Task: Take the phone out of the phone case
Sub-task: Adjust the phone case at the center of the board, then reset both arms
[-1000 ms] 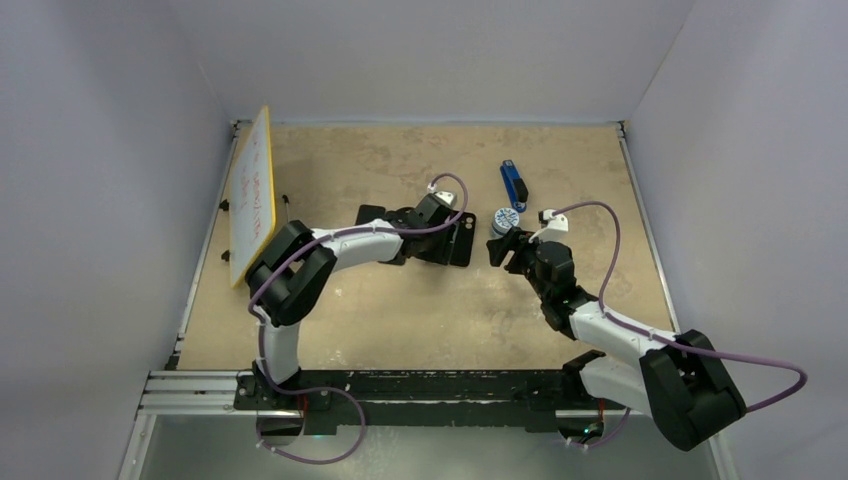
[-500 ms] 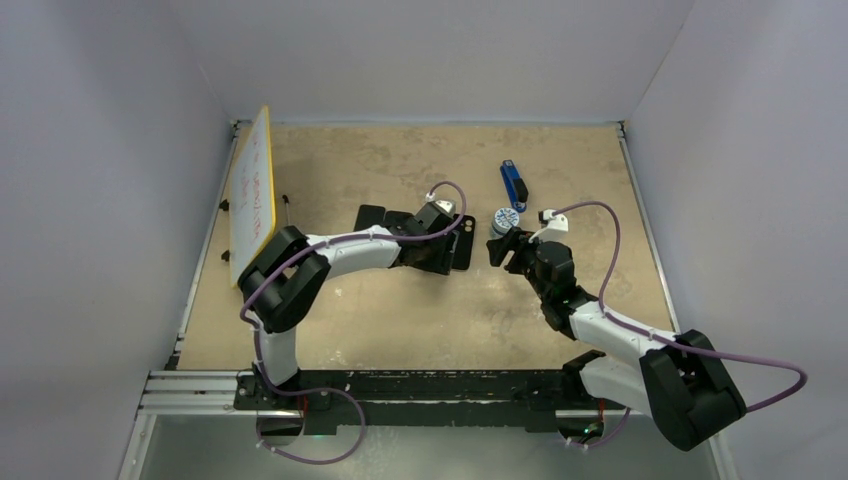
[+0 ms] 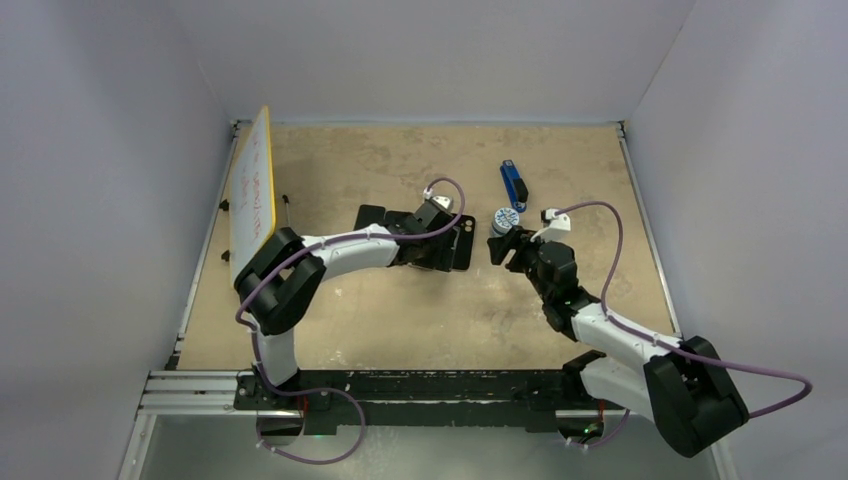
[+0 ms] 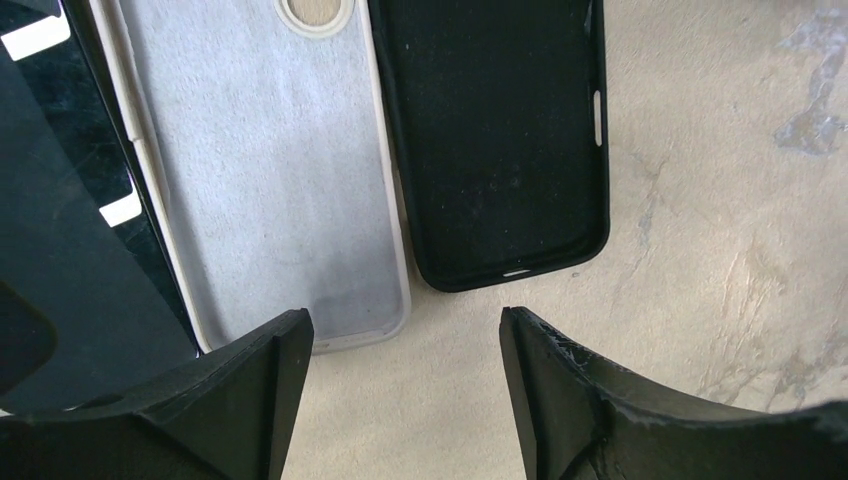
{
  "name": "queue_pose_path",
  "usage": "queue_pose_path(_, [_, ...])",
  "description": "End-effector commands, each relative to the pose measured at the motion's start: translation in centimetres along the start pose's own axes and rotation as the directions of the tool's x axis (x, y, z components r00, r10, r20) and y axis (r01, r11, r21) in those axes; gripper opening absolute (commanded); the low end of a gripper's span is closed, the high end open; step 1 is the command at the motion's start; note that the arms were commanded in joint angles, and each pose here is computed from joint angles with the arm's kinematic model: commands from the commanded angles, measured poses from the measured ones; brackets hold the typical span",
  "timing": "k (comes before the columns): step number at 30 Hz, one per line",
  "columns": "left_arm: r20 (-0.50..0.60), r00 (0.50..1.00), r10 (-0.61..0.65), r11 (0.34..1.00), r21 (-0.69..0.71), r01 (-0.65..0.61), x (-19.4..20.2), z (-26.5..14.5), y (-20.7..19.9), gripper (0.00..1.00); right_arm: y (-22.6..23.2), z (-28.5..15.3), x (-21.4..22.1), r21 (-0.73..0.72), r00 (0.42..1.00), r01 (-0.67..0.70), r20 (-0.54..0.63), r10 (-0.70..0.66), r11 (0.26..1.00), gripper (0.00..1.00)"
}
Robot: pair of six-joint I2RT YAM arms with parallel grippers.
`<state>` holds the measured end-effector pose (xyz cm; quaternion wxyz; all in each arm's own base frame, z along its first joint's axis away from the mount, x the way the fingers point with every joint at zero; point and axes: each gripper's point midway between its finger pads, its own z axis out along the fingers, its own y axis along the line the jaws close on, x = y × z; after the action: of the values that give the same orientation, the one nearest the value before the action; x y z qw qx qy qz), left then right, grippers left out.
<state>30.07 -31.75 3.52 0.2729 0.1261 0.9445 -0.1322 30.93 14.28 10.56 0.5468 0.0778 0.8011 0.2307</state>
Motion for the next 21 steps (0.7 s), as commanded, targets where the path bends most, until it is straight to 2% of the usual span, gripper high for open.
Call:
queue_pose_path(1, [0.148,0.989,-0.009,1.0,0.031,0.005,-4.9,-2.7,-1.6,0.71,0.7,-0.1,-2.3,-0.011,0.998,0.017,0.069,-0.016,1.0,0.72])
queue_pose_path(7, [0.259,0.965,-0.034,0.997,0.072,0.015,-6.6,-6.5,-1.5,0.7,0.4,-0.7,-3.2,0.009,0.995,0.032,0.092,-0.033,0.999,0.73])
queue_pose_path(13, [0.397,0.917,-0.037,0.999,0.012,0.036,-7.5,-13.5,2.1,0.76,0.1,-3.5,-5.7,0.066,0.991,0.034,0.129,-0.042,0.997,0.76])
queue_pose_path(18, [0.528,0.848,-0.048,0.998,-0.006,0.06,-8.1,-20.7,5.0,0.81,-0.2,-8.0,-10.0,0.129,0.971,0.032,0.23,-0.062,0.991,0.78])
queue_pose_path(21, [0.623,0.781,-0.028,0.998,-0.031,0.061,-8.7,-26.0,6.9,0.84,-0.4,-10.9,-12.1,0.158,0.957,0.041,0.276,-0.084,0.987,0.79])
